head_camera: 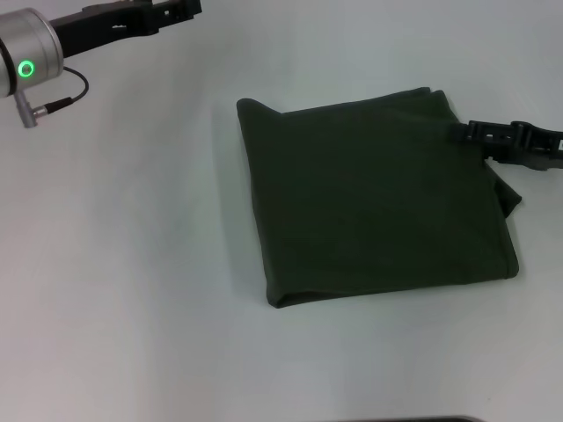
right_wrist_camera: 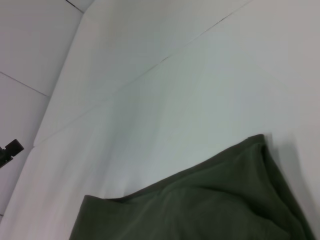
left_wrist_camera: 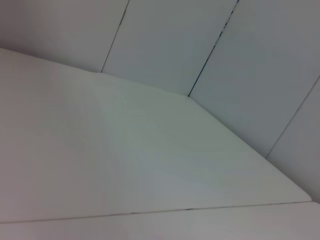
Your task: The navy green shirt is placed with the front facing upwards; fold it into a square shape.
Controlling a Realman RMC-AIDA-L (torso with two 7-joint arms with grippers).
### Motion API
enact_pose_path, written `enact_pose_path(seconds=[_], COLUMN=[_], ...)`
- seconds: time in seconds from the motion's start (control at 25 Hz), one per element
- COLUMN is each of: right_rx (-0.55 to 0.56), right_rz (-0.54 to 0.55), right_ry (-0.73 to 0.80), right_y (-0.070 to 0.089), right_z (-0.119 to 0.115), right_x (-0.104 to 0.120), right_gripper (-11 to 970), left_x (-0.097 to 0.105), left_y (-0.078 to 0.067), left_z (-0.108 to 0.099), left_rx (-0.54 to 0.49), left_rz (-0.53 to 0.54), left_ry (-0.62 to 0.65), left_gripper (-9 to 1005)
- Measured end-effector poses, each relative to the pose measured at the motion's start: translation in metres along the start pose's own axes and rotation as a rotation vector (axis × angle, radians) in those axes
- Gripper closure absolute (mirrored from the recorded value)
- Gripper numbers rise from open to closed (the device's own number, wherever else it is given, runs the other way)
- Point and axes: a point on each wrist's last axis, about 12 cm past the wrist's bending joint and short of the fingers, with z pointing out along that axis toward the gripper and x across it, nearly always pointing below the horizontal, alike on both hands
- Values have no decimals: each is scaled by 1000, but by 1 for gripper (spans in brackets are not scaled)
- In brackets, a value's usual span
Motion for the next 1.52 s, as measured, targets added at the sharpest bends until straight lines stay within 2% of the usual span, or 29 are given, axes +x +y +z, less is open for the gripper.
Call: enact_pose_path(seconds=[0.36,0.56,0.84,1.0,1.2,1.36,1.52], right_rx=[-11,-9,-4,-30,-76,-92,-78], right_rz=[0,8,-2,-15,-55,-77,-78], right_ry=[-4,-9,-23,-42,-52,-53,-67], right_y=[10,10,10,15,25,29,27], right_z=[19,20,20,18,14,12,5], right_x=[-5,-5,-7,-13,-23,-27,-30], right_gripper=[124,284,615,781,944,943,943], left_x=[2,2,3,3,3,4,4], left_y=[0,0,1,2,3,3,3], left_z=[1,1,0,0,-1,-1,-1], left_rx=[2,1,-7,-10,-12,-14,-16], left_rz=[-1,3,6,5,4,2,1], left_ry=[5,5,4,4,3,3,3], left_gripper=[105,105,106,106,106,106,106])
